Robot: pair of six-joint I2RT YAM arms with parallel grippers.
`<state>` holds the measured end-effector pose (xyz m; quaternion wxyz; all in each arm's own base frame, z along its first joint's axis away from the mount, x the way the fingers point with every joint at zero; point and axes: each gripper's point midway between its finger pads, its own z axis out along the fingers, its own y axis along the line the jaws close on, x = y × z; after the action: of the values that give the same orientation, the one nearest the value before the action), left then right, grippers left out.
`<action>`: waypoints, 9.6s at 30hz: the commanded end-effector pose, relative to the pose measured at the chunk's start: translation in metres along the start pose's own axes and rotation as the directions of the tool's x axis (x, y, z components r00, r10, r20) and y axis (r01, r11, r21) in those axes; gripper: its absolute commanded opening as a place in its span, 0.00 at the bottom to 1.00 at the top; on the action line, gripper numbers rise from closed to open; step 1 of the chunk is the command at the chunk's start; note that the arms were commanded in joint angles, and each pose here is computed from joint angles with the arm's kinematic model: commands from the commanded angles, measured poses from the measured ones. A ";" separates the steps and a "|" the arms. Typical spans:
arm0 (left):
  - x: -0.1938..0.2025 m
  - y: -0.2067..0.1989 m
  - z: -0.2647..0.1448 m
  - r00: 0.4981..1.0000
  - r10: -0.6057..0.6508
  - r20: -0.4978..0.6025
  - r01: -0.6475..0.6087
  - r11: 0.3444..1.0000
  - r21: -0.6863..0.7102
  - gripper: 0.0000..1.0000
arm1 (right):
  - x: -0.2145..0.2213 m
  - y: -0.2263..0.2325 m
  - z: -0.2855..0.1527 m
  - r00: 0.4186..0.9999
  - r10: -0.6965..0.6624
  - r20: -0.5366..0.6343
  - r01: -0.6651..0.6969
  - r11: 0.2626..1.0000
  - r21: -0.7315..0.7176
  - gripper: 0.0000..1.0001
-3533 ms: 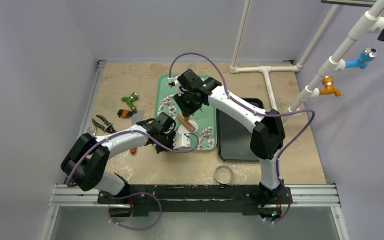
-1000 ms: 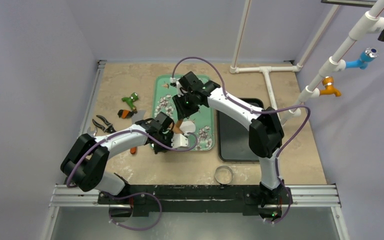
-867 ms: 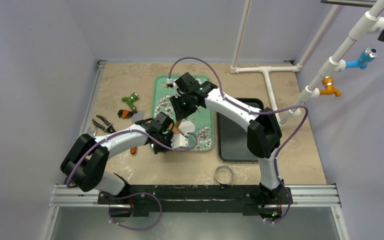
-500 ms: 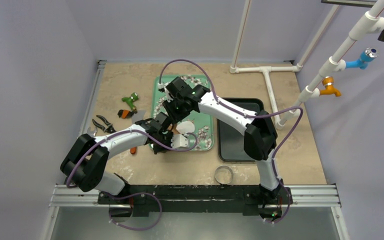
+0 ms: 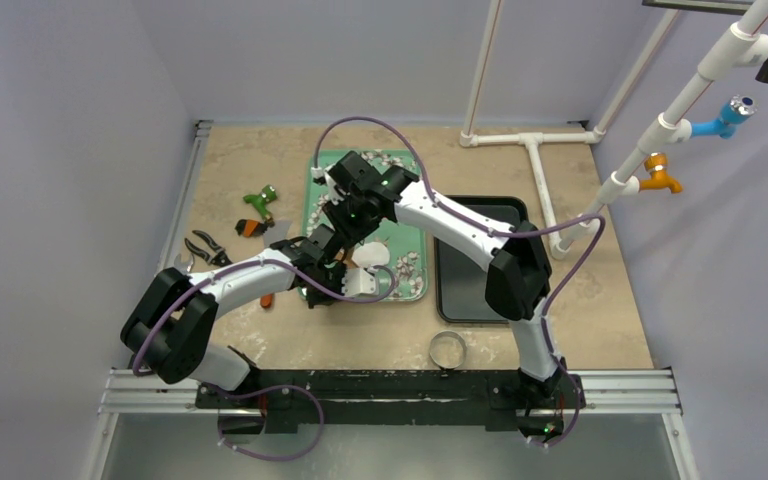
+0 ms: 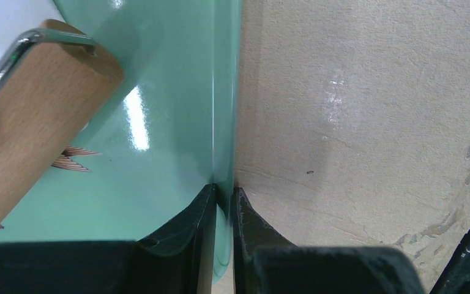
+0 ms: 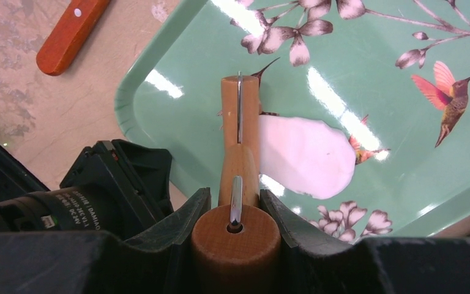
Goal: Roll out the dumpling wrappers from the dough
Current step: Flatten out the dough on the work surface.
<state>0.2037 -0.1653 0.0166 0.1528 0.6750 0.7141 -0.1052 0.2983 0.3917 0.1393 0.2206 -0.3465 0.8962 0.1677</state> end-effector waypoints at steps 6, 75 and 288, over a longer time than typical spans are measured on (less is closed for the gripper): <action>0.014 -0.028 0.006 0.997 -0.063 -0.046 0.068 0.992 0.109 0.00 | -0.038 -0.007 -0.044 0.991 -0.006 0.130 0.001 0.999 0.040 0.00; 0.014 -0.028 0.005 0.996 -0.079 -0.047 0.084 0.988 0.129 0.00 | 0.122 -0.251 -0.025 0.929 0.215 -0.300 0.031 0.765 0.643 0.00; 0.010 -0.026 0.005 0.996 -0.083 -0.016 0.084 0.988 0.130 0.00 | 0.158 -0.059 -0.014 -0.126 -0.984 -0.125 0.983 -0.141 0.120 0.00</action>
<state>0.2045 -0.1802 0.0193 0.1655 0.6721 0.7071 -0.1449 0.2286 0.2658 0.1025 0.3634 -0.8686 0.3077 -0.1373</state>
